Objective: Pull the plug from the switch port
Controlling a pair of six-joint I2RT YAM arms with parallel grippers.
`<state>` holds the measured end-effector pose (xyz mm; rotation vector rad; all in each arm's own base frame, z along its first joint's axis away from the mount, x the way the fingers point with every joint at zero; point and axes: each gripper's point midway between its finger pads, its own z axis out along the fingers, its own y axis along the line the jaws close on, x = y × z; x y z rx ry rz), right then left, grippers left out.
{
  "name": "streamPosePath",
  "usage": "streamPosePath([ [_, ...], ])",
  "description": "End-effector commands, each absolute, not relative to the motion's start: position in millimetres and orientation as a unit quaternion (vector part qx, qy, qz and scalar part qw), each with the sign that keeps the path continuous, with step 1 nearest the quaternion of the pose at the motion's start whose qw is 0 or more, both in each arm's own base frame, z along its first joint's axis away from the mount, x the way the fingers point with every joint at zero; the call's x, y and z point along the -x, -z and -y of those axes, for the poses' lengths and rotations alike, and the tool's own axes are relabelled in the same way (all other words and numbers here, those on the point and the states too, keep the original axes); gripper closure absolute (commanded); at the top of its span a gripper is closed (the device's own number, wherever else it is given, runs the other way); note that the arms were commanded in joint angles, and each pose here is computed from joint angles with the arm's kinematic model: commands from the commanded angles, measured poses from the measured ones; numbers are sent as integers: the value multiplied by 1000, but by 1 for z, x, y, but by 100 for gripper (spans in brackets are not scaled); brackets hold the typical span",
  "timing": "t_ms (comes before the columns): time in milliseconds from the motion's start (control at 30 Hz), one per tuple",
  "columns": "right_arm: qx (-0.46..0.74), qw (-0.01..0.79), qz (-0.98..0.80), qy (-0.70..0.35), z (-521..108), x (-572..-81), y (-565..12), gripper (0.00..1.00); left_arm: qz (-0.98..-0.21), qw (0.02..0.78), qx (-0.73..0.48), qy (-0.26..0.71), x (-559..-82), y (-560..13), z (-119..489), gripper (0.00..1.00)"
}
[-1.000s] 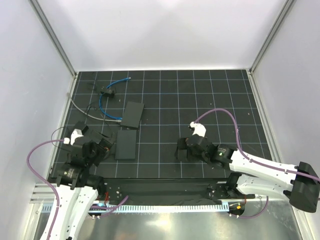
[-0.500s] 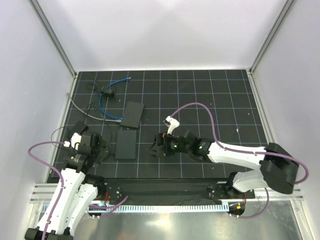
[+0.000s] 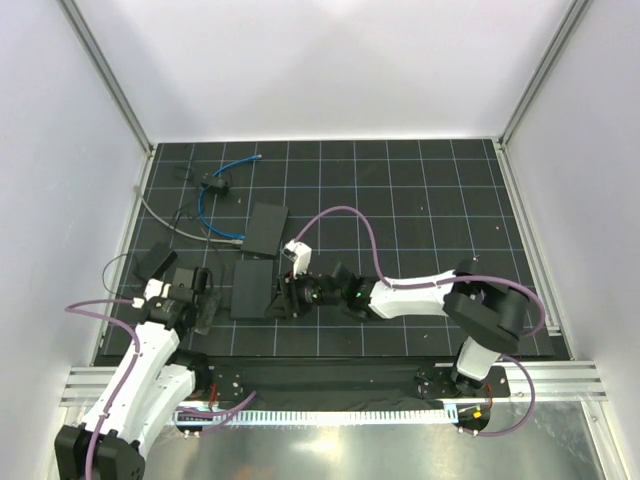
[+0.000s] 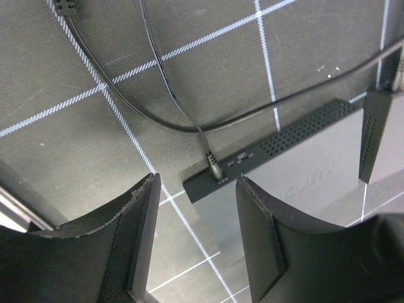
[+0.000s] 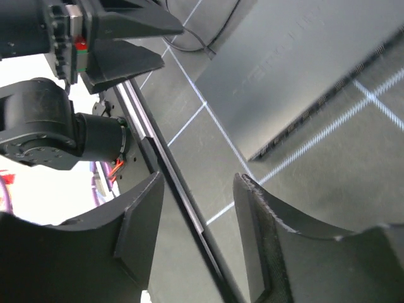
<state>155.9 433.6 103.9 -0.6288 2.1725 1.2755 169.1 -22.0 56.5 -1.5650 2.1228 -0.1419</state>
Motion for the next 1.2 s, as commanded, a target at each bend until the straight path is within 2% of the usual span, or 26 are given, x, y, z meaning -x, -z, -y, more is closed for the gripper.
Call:
streamPosePath([
  [0, 274, 328, -743, -515, -462, -165, -140, 47, -740, 265, 615, 65, -187, -55, 19, 45],
  [233, 298, 324, -729, -524, -488, -171, -125, 48, -724, 244, 642, 66, -193, -40, 24, 50],
  [367, 313, 325, -719, -528, -503, -176, -125, 57, -719, 241, 650, 57, -193, -33, 22, 54],
  [900, 344, 337, -744, -463, -498, -191, -68, 59, -702, 248, 667, 23, -184, -23, 7, 56],
  [1167, 364, 328, -753, -439, -492, -196, -51, 59, -704, 255, 662, 32, -191, -23, 6, 62],
])
